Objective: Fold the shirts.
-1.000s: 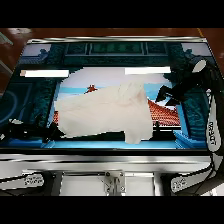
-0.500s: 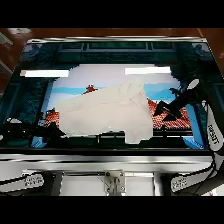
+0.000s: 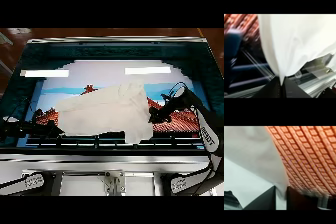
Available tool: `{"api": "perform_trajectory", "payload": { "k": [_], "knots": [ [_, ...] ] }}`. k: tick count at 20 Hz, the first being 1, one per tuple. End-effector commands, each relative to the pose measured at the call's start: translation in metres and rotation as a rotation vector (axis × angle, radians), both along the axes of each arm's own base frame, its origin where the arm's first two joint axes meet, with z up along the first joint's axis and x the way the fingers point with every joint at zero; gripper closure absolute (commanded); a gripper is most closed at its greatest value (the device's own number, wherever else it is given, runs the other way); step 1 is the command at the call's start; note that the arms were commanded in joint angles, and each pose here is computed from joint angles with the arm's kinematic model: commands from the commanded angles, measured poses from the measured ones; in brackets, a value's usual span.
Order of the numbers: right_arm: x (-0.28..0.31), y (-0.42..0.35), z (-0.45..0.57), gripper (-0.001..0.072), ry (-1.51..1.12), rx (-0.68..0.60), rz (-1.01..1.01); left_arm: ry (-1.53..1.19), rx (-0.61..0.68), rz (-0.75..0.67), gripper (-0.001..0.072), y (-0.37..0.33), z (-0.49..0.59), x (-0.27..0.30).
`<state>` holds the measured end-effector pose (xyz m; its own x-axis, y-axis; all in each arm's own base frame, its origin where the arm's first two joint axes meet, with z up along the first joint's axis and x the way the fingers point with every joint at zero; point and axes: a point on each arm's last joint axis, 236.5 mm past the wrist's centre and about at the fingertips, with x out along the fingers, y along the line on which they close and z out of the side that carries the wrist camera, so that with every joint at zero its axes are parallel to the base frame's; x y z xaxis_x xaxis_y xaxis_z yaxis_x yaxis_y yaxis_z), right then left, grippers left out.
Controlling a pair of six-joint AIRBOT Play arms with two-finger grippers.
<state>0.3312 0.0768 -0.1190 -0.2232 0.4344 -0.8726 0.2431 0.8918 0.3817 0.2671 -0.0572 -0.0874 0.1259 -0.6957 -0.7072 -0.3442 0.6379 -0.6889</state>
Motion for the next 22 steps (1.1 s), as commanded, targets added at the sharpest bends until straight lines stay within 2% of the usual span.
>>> {"api": "perform_trajectory", "payload": {
  "k": [1,4,6,9,11,13,15,17,19,22],
  "knots": [
    [-0.003,0.015,0.002,0.0646,0.003,0.003,0.019,-0.046,0.018,0.01,0.0673,0.008,0.016,0.019],
    [0.006,0.022,0.036,0.0647,-0.113,0.027,0.071,-0.2,0.085,0.021,0.0675,0.022,0.065,0.051],
    [0.033,0.013,0.09,0.0648,-0.315,-0.004,0.08,-0.408,0.178,0.026,0.0675,0.034,0.129,0.078],
    [0.088,-0.004,0.256,0.0648,-0.855,-0.077,0.055,-0.849,0.373,0.055,0.0674,0.046,0.291,0.1],
    [0.09,-0.016,0.424,0.0648,-1.349,-0.147,-0.03,-1.19,0.507,0.146,0.0674,0.046,0.426,0.085],
    [0.031,-0.026,0.591,0.0648,-1.804,-0.166,-0.162,-1.553,0.604,0.303,0.0673,0.038,0.566,0.033],
    [-0.044,-0.031,0.68,0.0648,-2.044,-0.2,-0.206,-1.834,0.66,0.384,0.0673,0.016,0.659,-0.04],
    [-0.104,-0.033,0.715,0.0648,-2.127,-0.215,-0.238,-1.972,0.643,0.405,0.0673,-0.012,0.7,-0.102],
    [-0.141,-0.031,0.719,0.0648,-2.137,-0.222,-0.226,-2.026,0.633,0.39,0.0673,-0.033,0.708,-0.139],
    [-0.164,-0.028,0.696,0.0648,-2.055,-0.246,-0.191,-1.953,0.675,0.404,0.0673,-0.034,0.692,-0.155]
  ]
}}
